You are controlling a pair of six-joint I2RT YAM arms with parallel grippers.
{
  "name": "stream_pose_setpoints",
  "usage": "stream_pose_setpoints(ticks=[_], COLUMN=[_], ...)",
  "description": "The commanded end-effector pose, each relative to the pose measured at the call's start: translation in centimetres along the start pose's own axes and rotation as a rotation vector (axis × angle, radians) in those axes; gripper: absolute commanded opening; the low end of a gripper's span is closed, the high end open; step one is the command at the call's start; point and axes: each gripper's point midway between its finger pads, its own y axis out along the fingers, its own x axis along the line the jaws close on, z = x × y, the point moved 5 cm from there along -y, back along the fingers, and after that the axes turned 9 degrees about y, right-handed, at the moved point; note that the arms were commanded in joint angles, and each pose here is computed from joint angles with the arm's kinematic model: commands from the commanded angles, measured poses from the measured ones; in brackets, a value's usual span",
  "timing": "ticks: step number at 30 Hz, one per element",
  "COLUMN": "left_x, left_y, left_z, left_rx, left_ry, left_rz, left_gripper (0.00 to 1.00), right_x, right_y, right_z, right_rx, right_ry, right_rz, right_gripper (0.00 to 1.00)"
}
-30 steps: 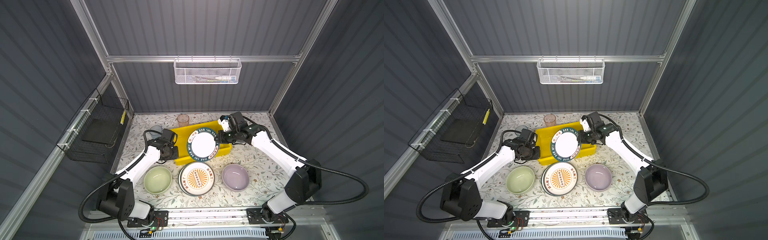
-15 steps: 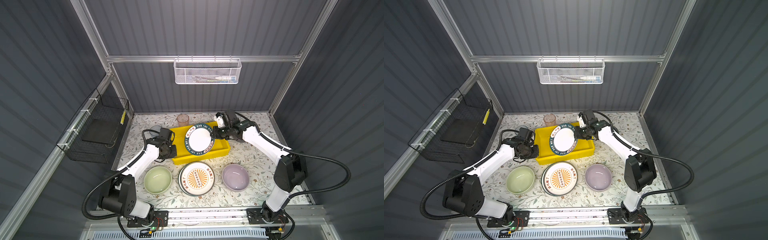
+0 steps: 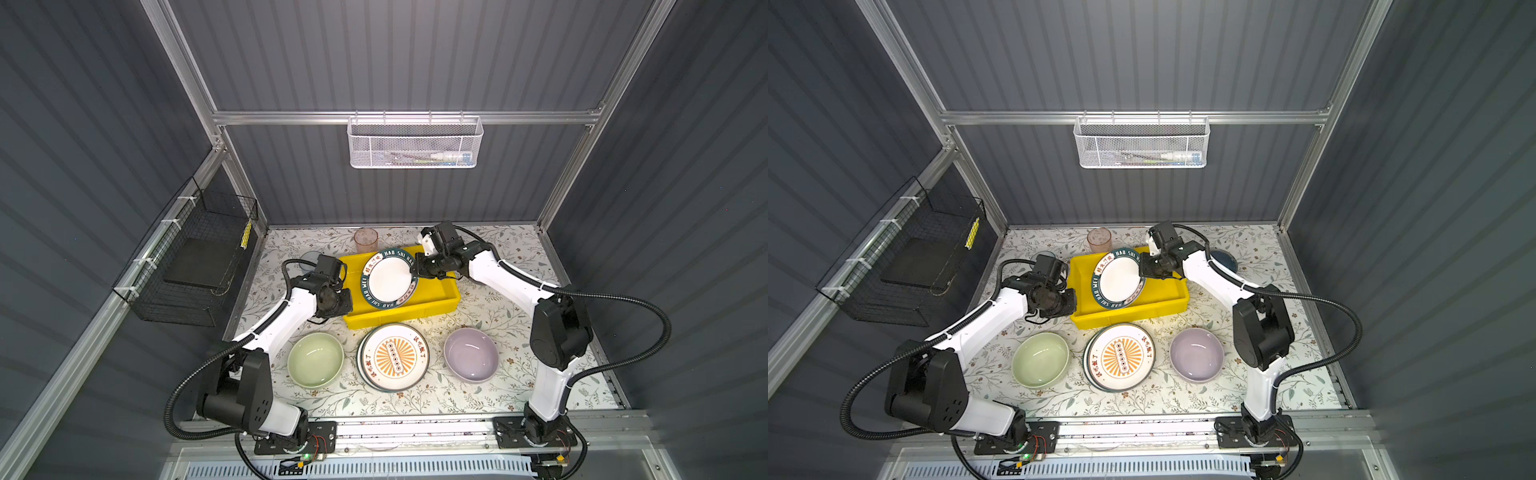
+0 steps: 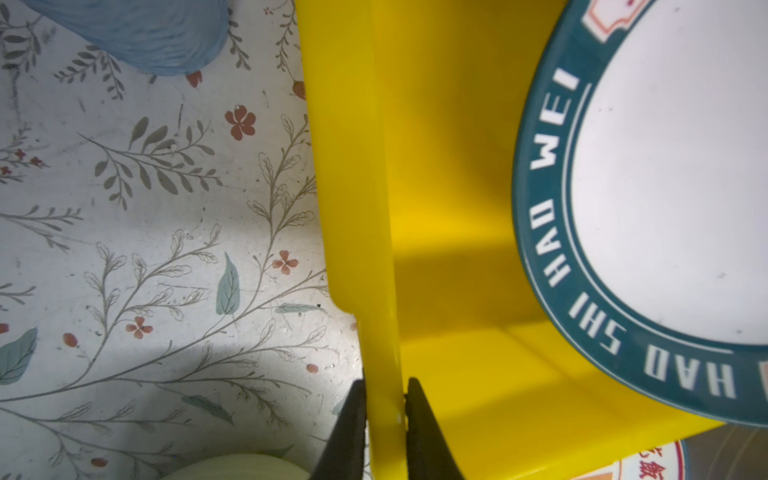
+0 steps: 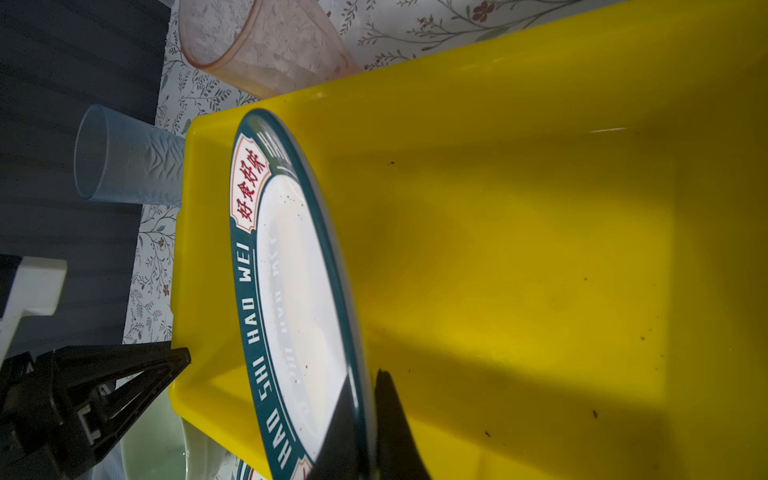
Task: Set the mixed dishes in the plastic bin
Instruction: 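Lift the top plate with the right gripper and carry it over the yellow bin, then lower the plate into the yellow bin and open the right gripper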
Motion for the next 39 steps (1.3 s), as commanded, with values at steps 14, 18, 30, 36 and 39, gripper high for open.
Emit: stream_pose_setpoints(ticks=[14, 18, 30, 36, 39], left_x=[-0.5, -0.5, -0.8, -0.9, -0.9], left_y=[0.5, 0.5, 0.4, 0.5, 0.5], left_z=[-0.3, -0.4, -0.7, -0.8, -0.7], left_rx=[0.007, 0.006, 0.005, 0.006, 0.007], left_ry=[0.025, 0.020, 0.019, 0.016, 0.015], left_rz=[0.051, 0.059, 0.070, 0.078, 0.081], left_gripper=[0.20, 0.20, 0.20, 0.20, 0.20], right_x=[1.5, 1.6, 1.2, 0.6, 0.3], right_y=[3.8, 4.9, 7.1, 7.7, 7.9], right_z=[1.0, 1.5, 2.2, 2.5, 2.7], right_rx=[0.023, 0.035, 0.054, 0.061, 0.065], right_ry=[0.043, 0.050, 0.076, 0.070, 0.063], right_rz=[-0.058, -0.056, -0.053, -0.015, 0.011], right_gripper=[0.03, 0.04, 0.10, 0.18, 0.24])
